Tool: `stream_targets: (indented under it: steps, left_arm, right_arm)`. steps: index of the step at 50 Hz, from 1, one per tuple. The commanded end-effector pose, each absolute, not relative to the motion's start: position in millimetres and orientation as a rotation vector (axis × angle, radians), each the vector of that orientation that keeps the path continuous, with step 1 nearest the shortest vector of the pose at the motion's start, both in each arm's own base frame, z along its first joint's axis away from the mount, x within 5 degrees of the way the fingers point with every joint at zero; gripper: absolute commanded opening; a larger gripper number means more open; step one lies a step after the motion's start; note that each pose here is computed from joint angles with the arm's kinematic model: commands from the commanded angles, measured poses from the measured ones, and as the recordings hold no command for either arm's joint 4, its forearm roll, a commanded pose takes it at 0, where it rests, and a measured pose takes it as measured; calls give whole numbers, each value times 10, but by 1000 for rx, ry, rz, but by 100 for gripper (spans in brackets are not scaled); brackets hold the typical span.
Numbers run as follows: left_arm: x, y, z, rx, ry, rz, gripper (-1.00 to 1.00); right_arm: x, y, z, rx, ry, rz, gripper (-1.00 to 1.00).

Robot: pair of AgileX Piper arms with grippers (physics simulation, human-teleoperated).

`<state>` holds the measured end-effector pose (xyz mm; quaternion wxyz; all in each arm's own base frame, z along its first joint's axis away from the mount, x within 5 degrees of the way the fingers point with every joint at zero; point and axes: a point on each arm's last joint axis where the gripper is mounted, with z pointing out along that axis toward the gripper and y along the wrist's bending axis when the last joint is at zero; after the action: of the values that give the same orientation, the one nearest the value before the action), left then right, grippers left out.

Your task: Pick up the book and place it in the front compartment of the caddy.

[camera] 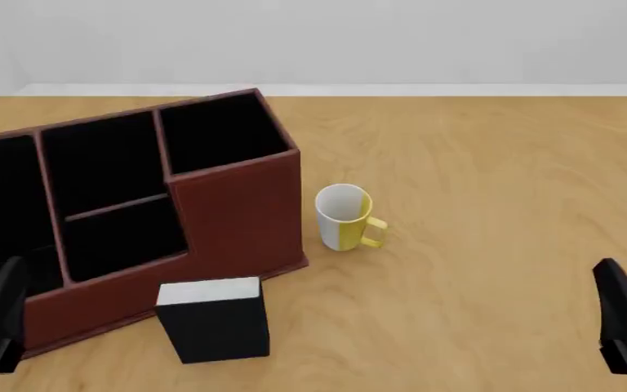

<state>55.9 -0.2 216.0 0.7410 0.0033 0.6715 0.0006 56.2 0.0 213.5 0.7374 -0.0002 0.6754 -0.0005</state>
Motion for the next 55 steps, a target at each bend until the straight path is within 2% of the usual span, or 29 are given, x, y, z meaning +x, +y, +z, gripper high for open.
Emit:
stream_targets:
  steps: [1, 16, 24, 47, 55]
  left_arm:
    - [560, -5, 2151, 11, 1479, -3, 100]
    - [526, -32, 2315, 111, 1461, 25, 100]
    - [409, -103, 2734, 260, 1432, -108, 100]
    - [674, -413, 3700, 662, 1522, -213, 100]
    - [884, -625, 3666, 853, 1547, -162, 100]
  right_arm:
    - [575, -1, 2131, -12, 1494, -16, 100]
    - [563, -8, 2137, 8, 1489, -14, 100]
    - [570, -8, 2131, 24, 1494, 4, 100]
    - [603, -9, 2116, -9, 1523, -33, 100]
    - [620, -7, 2115, -19, 1529, -38, 100]
